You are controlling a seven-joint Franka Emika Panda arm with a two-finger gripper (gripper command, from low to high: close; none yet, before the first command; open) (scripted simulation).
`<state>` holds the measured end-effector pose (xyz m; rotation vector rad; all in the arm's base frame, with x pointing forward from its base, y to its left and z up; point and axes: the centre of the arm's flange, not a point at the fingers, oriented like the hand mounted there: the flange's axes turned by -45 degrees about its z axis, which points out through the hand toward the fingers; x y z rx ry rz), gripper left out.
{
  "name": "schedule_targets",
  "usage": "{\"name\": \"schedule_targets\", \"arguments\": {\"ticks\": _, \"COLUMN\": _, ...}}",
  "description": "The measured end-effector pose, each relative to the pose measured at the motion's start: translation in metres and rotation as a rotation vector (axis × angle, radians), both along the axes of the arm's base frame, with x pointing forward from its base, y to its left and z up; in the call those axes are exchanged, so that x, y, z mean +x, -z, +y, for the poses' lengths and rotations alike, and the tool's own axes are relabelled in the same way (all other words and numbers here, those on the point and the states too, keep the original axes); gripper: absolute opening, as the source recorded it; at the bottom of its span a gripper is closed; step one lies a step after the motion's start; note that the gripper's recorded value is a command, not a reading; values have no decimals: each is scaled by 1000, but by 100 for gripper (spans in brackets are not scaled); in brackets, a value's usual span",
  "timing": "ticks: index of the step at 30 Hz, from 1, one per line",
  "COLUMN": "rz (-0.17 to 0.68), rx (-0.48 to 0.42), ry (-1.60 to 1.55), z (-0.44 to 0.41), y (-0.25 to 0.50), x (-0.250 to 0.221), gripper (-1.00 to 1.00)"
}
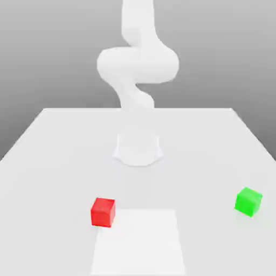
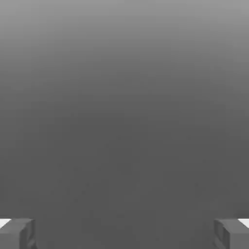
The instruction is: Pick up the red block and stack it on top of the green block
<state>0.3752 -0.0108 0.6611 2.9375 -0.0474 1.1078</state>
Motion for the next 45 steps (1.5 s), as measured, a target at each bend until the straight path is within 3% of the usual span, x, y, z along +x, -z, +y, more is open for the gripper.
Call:
{"name": "schedule_targets", "arguments": {"ticks": 4, "rz": 150, "rx": 4, "ry": 33, "z": -21, "y": 99, "x": 37, "gripper": 0}}
{"name": "schedule_targets", "arguments": {"ticks": 9, "rz": 336, "rx": 16, "ry": 72, "z": -47, "y": 224, "x": 48, "gripper": 0}}
{"name": "schedule_targets", "arguments": {"ticks": 18, "rz": 694, "rx": 64, "ry": 140, "z": -77, "y": 446, "x": -25, "gripper": 0}}
{"name": "schedule_targets", "arguments": {"ticks": 24, "rz": 718, "rx": 67, "ry": 144, "z": -78, "y": 507, "x": -33, "gripper": 0}}
{"name": "schedule_targets", "arguments": {"ticks": 25, "rz": 718, "rx": 67, "ry": 144, "z": -78, "y": 514, "x": -34, "gripper": -100}}
{"name": "schedule_targets", "arguments": {"ticks": 32, "rz": 719, "rx": 67, "ry": 144, "z": -78, "y": 515, "x": -34, "gripper": -100}}
{"name": "schedule_targets", "arguments": {"ticks": 39, "rz": 719, "rx": 69, "ry": 145, "z": -78, "y": 459, "x": -34, "gripper": -100}}
{"name": "schedule_targets", "arguments": {"ticks": 45, "rz": 714, "rx": -137, "ry": -382, "z": 59, "y": 440, "x": -5, "gripper": -100}}
